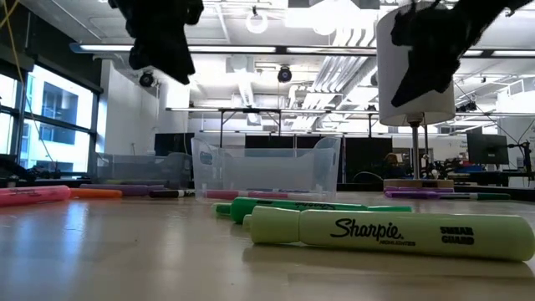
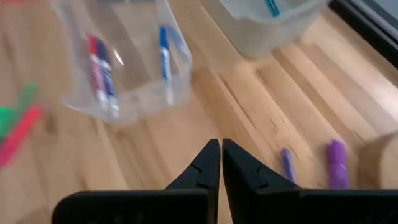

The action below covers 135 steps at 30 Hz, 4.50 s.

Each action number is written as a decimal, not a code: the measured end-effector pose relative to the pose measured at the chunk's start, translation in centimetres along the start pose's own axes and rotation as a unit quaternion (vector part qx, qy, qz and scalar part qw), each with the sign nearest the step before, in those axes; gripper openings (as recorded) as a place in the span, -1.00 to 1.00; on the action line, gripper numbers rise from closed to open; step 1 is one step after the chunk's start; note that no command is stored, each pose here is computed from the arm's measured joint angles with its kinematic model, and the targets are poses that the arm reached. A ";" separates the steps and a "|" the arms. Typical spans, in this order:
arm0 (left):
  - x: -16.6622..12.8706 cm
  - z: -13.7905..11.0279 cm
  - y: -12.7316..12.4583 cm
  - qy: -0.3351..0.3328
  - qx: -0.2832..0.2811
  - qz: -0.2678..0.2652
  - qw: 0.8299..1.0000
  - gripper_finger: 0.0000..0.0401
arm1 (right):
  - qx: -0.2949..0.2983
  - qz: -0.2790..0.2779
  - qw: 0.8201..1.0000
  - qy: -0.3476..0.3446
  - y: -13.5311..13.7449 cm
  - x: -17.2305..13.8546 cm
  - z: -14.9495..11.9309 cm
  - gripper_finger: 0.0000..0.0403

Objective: Pick & Place Markers
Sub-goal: Put the right purple pen into the gray bin, then put the pink highlighter into the black bin

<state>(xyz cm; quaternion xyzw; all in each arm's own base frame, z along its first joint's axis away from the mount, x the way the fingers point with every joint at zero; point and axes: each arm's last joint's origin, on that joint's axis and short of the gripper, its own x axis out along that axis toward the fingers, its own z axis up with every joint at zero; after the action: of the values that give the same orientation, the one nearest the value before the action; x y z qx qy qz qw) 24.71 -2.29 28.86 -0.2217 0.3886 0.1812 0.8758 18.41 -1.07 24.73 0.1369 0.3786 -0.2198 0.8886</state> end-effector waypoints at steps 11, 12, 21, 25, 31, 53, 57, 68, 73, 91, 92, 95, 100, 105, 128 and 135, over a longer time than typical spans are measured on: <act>-0.1 0.0 -0.3 -0.013 0.016 0.000 1.000 -0.36 | -0.050 -0.106 0.971 0.210 -0.6 6.7 3.1 -0.84; -0.1 -0.1 -0.3 -0.009 0.017 0.004 1.000 -0.36 | -0.052 -0.107 0.966 0.231 -0.9 7.5 3.1 -0.82; -0.1 -0.6 0.0 0.024 0.027 0.009 0.999 -0.36 | -0.002 -0.128 0.931 0.341 -4.3 12.5 1.9 -0.51; -0.1 -0.8 0.2 0.034 0.039 0.014 0.999 -0.36 | -0.007 -0.142 0.928 0.345 -4.8 13.3 1.7 -0.42; -0.1 -0.8 0.2 0.035 0.046 0.015 0.998 -0.36 | -0.010 -0.142 0.927 0.346 -5.0 14.5 1.4 -0.40; -0.1 -0.9 0.2 0.043 0.056 0.005 0.998 -0.36 | -0.006 -0.116 0.915 0.385 -3.9 15.6 0.2 -0.87; -0.2 -1.0 0.2 0.054 0.057 0.002 0.997 -0.36 | 0.018 -0.094 0.924 0.371 -3.0 13.4 0.8 -0.86; -0.4 -1.1 1.3 0.080 0.116 0.019 0.990 -0.36 | 0.061 -0.099 0.985 0.130 -0.7 5.5 8.1 -0.93; -0.2 -0.5 2.6 0.093 0.134 0.031 0.986 -0.36 | 0.008 -0.116 0.992 0.040 0.9 4.5 13.9 -0.93; 1.6 -2.4 4.7 0.135 0.149 0.066 0.977 -0.36 | -0.114 -0.148 0.978 0.093 -0.9 19.2 21.4 -0.79; 1.7 -2.5 4.7 0.137 0.150 0.067 0.977 -0.36 | -0.112 -0.149 0.977 0.101 -1.2 19.8 21.1 -0.77; 1.8 -2.8 4.9 0.142 0.154 0.069 0.975 -0.36 | -0.104 -0.146 0.976 0.126 -2.0 21.3 20.1 -0.69; 1.9 -2.8 4.9 0.138 0.155 0.074 0.975 -0.36 | -0.077 -0.132 0.977 0.146 -2.7 21.4 19.6 -0.57; 1.9 -2.6 5.0 0.123 0.148 0.103 0.976 -0.36 | -0.071 -0.133 0.973 0.177 -2.7 18.0 19.7 -0.50; 2.9 -3.7 5.4 0.191 0.006 0.146 0.971 -0.36 | 0.107 -0.047 0.992 0.043 2.0 -2.4 3.9 -0.74; 2.7 -5.4 6.4 0.248 -0.024 0.194 0.949 -0.36 | 0.138 -0.038 0.989 0.035 1.6 -2.9 1.2 -0.85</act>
<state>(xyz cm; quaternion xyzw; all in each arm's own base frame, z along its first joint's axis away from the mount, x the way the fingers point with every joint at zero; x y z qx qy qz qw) 20.00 0.60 21.96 -0.2008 0.6246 0.2958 0.6943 18.20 0.64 27.79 0.2508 0.3803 -0.2985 0.8386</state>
